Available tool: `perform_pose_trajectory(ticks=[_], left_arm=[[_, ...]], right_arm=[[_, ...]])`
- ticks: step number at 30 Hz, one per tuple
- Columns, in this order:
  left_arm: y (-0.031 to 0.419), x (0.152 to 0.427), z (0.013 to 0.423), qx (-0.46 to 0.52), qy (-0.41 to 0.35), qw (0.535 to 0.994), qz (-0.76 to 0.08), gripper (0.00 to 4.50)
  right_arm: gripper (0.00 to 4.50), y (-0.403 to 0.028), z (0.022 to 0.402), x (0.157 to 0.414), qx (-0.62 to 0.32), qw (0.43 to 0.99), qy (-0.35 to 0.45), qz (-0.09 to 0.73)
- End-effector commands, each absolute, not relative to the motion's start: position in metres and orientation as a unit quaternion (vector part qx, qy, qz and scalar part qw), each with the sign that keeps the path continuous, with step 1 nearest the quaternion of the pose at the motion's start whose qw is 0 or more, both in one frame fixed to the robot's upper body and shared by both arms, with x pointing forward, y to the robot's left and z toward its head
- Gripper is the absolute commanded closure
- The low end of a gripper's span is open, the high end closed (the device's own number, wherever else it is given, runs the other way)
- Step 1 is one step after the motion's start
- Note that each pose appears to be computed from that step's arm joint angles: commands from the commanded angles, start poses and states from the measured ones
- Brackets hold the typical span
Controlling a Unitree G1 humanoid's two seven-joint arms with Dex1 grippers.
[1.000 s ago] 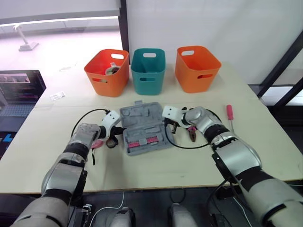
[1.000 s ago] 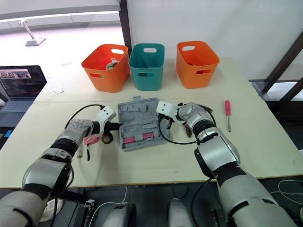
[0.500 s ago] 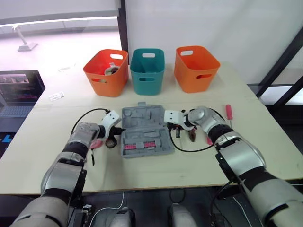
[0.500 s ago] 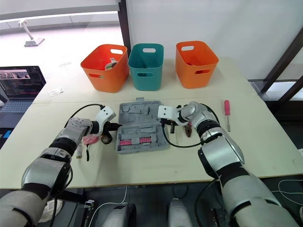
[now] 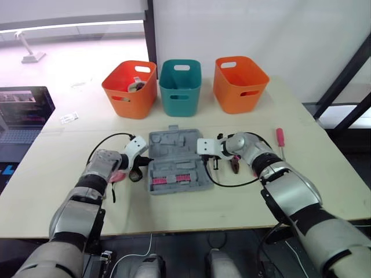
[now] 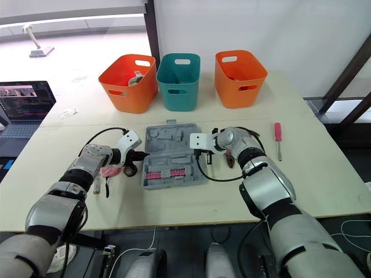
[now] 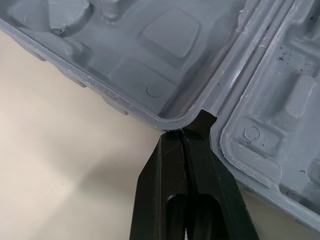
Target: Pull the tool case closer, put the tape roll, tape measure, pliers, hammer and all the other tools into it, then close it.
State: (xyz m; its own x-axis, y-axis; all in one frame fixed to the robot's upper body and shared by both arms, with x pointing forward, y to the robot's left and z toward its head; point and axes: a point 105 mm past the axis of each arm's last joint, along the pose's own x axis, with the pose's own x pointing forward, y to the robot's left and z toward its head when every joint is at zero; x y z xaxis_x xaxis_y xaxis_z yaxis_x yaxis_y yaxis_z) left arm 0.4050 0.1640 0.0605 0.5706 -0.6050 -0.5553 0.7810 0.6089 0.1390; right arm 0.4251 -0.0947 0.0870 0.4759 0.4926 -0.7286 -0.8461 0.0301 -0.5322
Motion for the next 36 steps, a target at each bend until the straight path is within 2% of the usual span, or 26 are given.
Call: perform_pose_trajectory(ticks=[1, 5, 11, 17, 24, 32, 36], left_arm=[[0.135, 0.396, 0.06, 0.161, 0.22, 0.853, -0.445, 4.47], [0.118, 0.378, 0.053, 0.142, 0.229, 0.84, -0.471, 4.47], [0.105, 0.367, 0.055, 0.127, 0.223, 0.844, -0.471, 4.47], [0.095, 0.352, 0.055, 0.122, 0.225, 0.841, -0.477, 4.47], [0.098, 0.334, 0.054, 0.124, 0.228, 0.843, -0.471, 4.47], [0.102, 0.32, 0.05, 0.155, 0.245, 0.829, -0.478, 4.47], [0.105, 0.314, 0.041, 0.217, 0.258, 0.811, -0.478, 4.47]], right_arm=[[4.5, -0.078, 0.097, 0.422, -0.48, 0.697, 0.15, 0.51], [4.5, -0.088, 0.093, 0.419, -0.461, 0.706, 0.162, 0.513], [4.5, -0.098, 0.079, 0.406, -0.45, 0.686, 0.193, 0.538], [4.5, -0.107, 0.073, 0.392, -0.414, 0.696, 0.207, 0.55], [4.5, -0.118, 0.064, 0.361, -0.368, 0.7, 0.238, 0.564], [4.5, -0.128, 0.055, 0.333, -0.35, 0.687, 0.271, 0.577], [4.5, -0.131, 0.054, 0.328, -0.339, 0.685, 0.284, 0.578]])
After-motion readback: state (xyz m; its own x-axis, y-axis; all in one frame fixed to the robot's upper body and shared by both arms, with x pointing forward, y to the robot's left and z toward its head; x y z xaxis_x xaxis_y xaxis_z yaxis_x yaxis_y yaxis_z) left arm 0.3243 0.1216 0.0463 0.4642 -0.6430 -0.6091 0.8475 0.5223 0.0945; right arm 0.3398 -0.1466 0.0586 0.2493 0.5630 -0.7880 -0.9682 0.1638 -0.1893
